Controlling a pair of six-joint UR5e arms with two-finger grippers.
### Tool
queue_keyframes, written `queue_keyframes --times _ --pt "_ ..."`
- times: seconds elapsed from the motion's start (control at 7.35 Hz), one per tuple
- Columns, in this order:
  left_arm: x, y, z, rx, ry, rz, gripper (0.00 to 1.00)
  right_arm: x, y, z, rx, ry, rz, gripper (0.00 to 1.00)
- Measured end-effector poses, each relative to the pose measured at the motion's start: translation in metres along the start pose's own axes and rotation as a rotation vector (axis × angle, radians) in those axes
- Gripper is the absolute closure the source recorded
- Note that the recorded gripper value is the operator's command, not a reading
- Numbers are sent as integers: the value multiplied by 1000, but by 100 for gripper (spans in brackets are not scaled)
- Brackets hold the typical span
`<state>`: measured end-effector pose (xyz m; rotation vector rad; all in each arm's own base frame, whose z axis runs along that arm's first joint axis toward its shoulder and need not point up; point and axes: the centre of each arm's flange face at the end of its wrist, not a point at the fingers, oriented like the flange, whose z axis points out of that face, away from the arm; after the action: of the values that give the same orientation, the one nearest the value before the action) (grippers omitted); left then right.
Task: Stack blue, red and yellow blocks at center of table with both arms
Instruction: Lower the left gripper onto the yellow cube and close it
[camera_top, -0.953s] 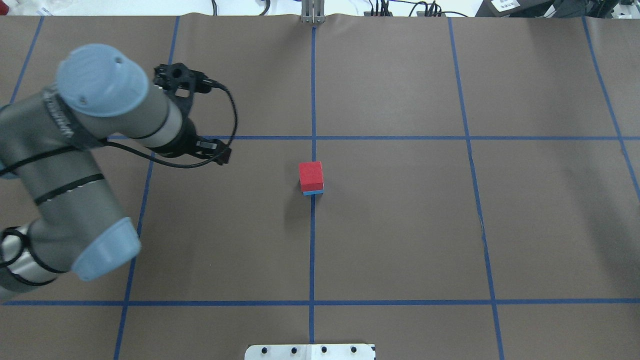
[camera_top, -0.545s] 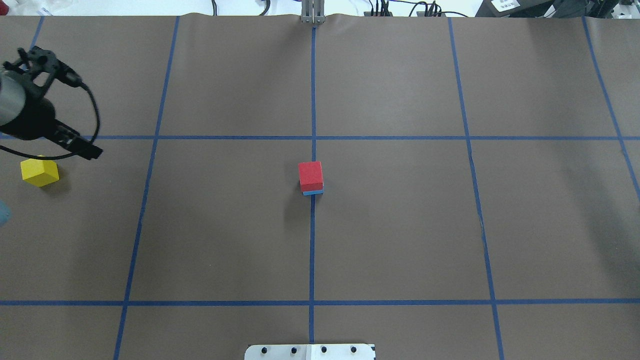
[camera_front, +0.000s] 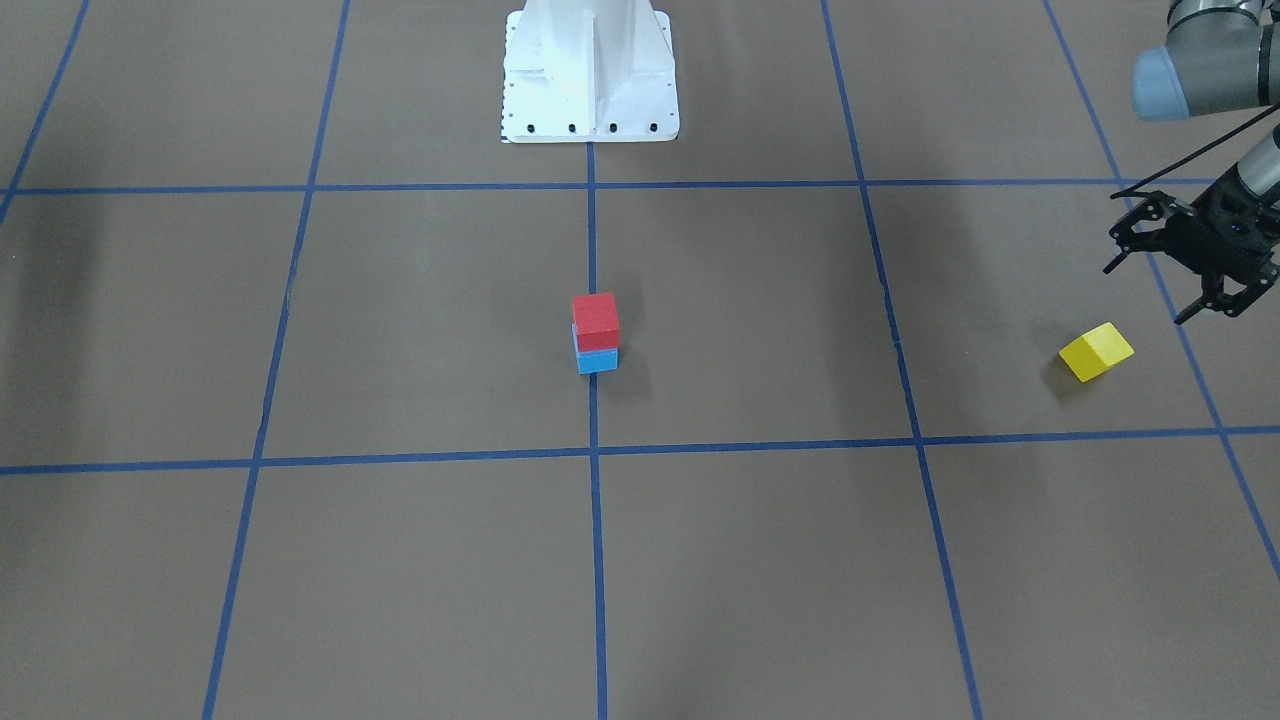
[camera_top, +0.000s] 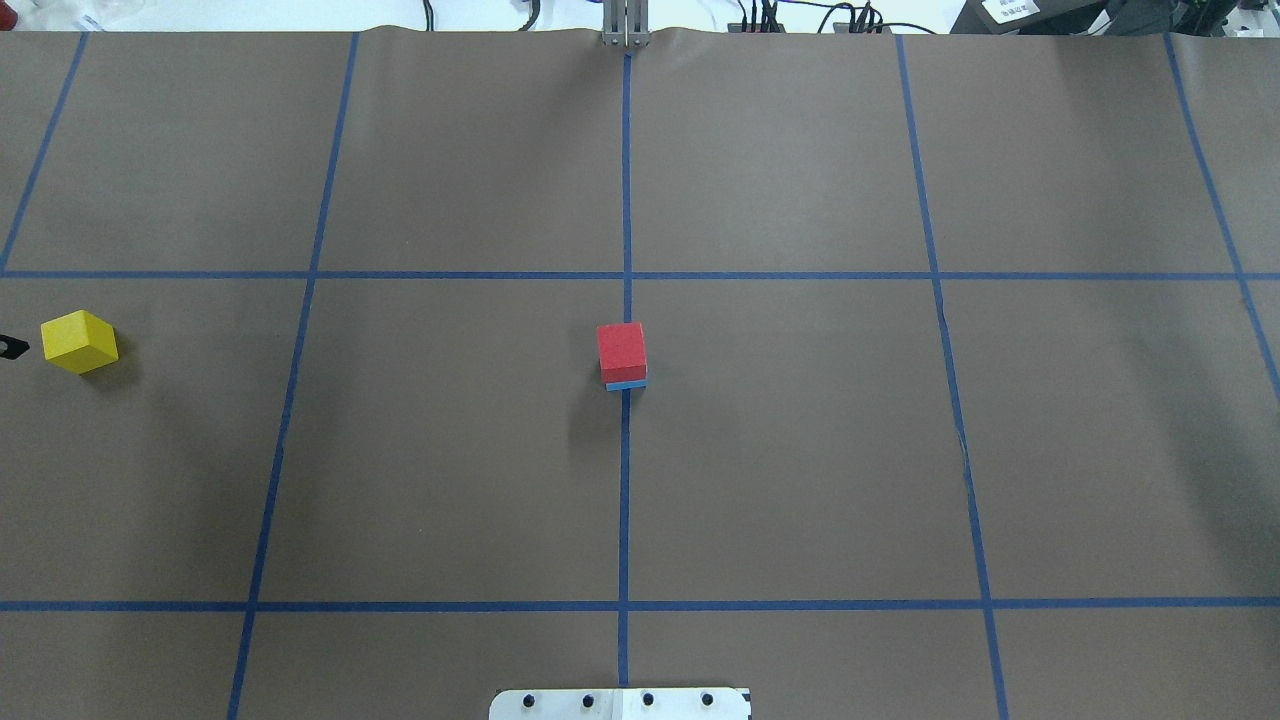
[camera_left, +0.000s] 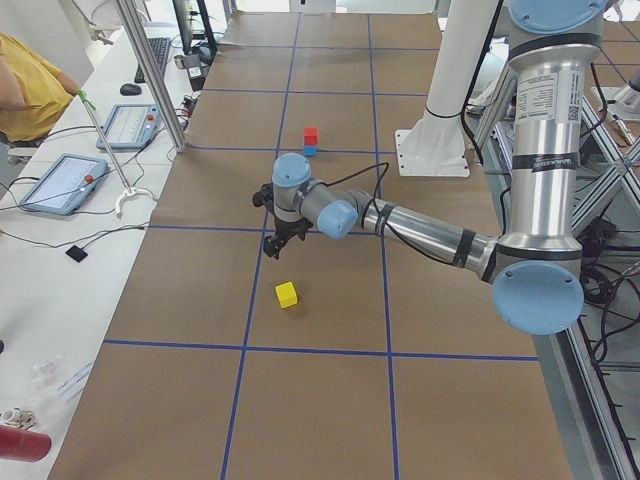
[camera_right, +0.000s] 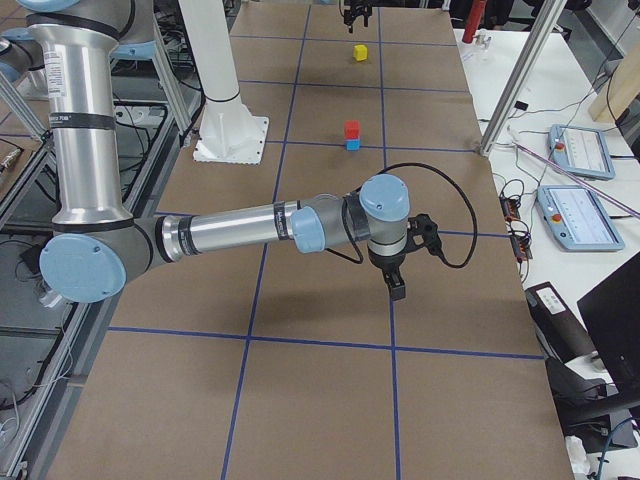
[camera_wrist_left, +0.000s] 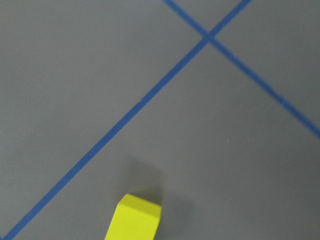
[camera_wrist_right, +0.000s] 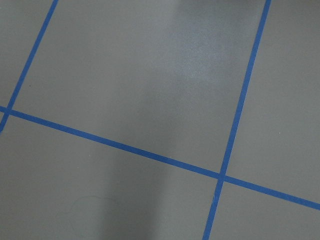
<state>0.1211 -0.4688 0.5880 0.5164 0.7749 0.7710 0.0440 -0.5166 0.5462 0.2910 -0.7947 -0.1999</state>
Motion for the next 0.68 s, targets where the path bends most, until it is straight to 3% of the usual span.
queue_keyframes --times 0.27,0.68 --pt "-11 18 23 62 1 -54 1 0 -1 0 1 0 -2 0" --pt "-21 -5 49 75 13 -75 1 -1 -1 -1 1 0 -3 0"
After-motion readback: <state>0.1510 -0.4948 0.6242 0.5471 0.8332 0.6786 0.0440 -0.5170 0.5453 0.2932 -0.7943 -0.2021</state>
